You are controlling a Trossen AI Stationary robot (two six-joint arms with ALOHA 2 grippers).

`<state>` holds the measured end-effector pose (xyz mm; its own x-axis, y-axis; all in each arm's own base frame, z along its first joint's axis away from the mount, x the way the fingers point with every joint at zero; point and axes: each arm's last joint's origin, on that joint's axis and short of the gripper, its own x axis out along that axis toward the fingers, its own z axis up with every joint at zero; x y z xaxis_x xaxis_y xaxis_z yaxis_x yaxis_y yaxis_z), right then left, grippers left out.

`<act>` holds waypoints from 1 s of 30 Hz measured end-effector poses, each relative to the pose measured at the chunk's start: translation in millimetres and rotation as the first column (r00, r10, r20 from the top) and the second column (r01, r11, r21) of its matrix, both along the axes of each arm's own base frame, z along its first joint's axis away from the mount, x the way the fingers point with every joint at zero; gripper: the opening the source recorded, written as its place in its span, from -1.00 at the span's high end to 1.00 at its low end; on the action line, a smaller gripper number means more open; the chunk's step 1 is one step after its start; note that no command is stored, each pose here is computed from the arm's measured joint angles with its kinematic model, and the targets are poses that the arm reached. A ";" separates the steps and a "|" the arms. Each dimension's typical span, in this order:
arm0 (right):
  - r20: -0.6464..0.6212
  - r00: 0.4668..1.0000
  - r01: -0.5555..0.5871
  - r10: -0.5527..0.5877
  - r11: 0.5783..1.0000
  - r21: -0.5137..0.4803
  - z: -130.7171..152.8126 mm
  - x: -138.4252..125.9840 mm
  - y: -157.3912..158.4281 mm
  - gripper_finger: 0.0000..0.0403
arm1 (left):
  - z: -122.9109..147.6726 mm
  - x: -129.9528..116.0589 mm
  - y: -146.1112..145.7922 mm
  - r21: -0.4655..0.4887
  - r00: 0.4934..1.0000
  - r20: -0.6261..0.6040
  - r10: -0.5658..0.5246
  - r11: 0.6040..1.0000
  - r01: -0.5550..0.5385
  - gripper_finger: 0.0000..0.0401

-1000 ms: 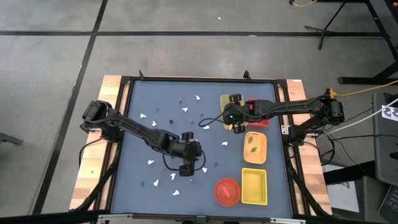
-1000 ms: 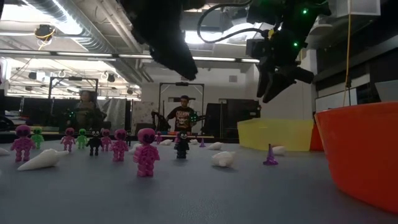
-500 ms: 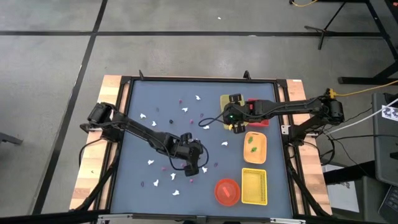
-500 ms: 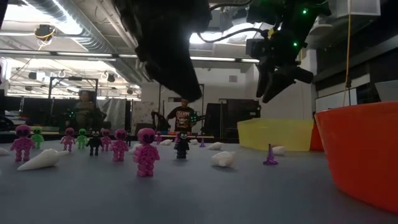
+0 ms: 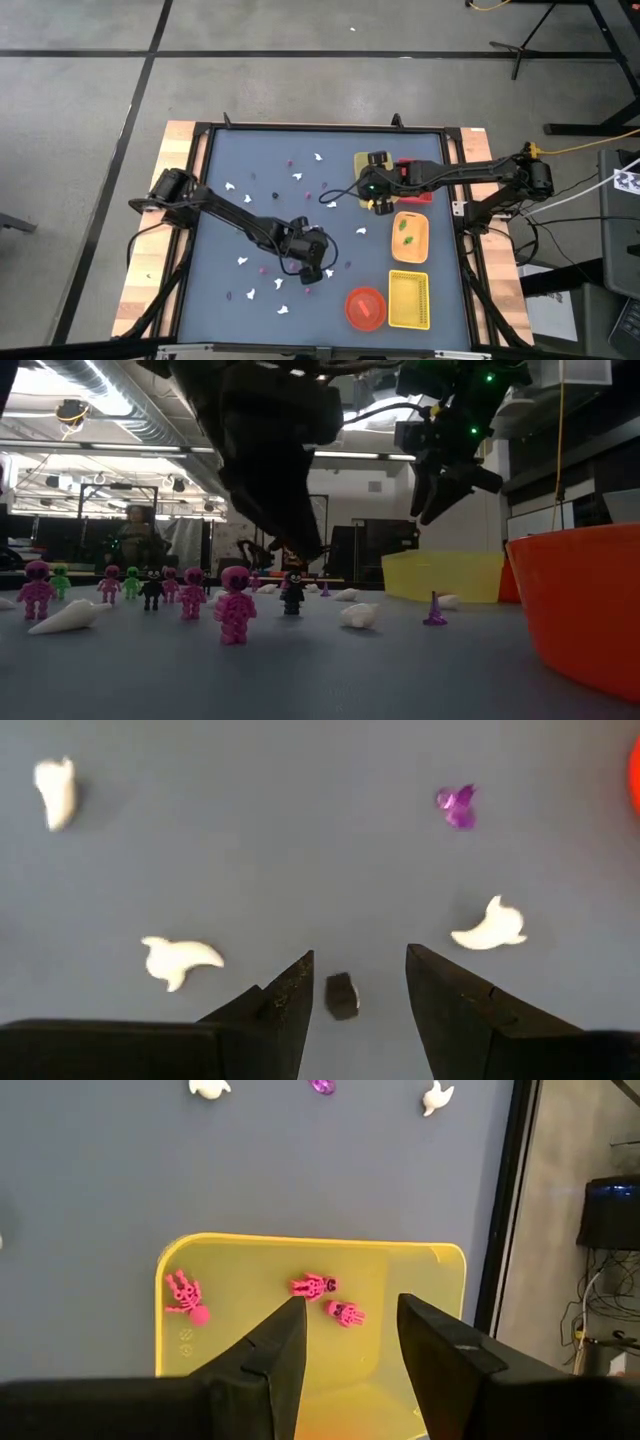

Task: Sort Halloween decoration
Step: Put the black skeleton toy into the red box

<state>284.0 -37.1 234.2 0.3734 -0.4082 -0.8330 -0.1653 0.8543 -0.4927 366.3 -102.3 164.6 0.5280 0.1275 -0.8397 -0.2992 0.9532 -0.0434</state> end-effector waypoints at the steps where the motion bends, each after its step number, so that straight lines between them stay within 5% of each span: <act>1: 0.001 1.000 0.000 0.000 1.000 0.000 0.0 0.1 0.0 0.23 | -2.0 -1.4 0.3 0.001 1.000 -0.017 0.003 1.000 -0.003 0.28; 17: 0.007 1.000 -0.004 0.004 1.000 0.008 0.2 0.6 0.2 0.23 | -22.3 0.7 -2.0 0.002 0.997 -0.072 0.019 1.000 -0.019 0.29; 30: 0.007 1.000 -0.004 0.004 1.000 0.008 0.2 0.6 0.3 0.23 | -22.3 0.8 -2.0 0.003 0.997 -0.072 0.018 1.000 -0.018 0.59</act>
<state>284.6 -36.8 234.3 0.3808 -0.4002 -0.8336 -0.1658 0.8573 -0.4873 367.1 -104.4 142.3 0.4641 0.1382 -0.8749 -0.3185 0.9477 -0.0193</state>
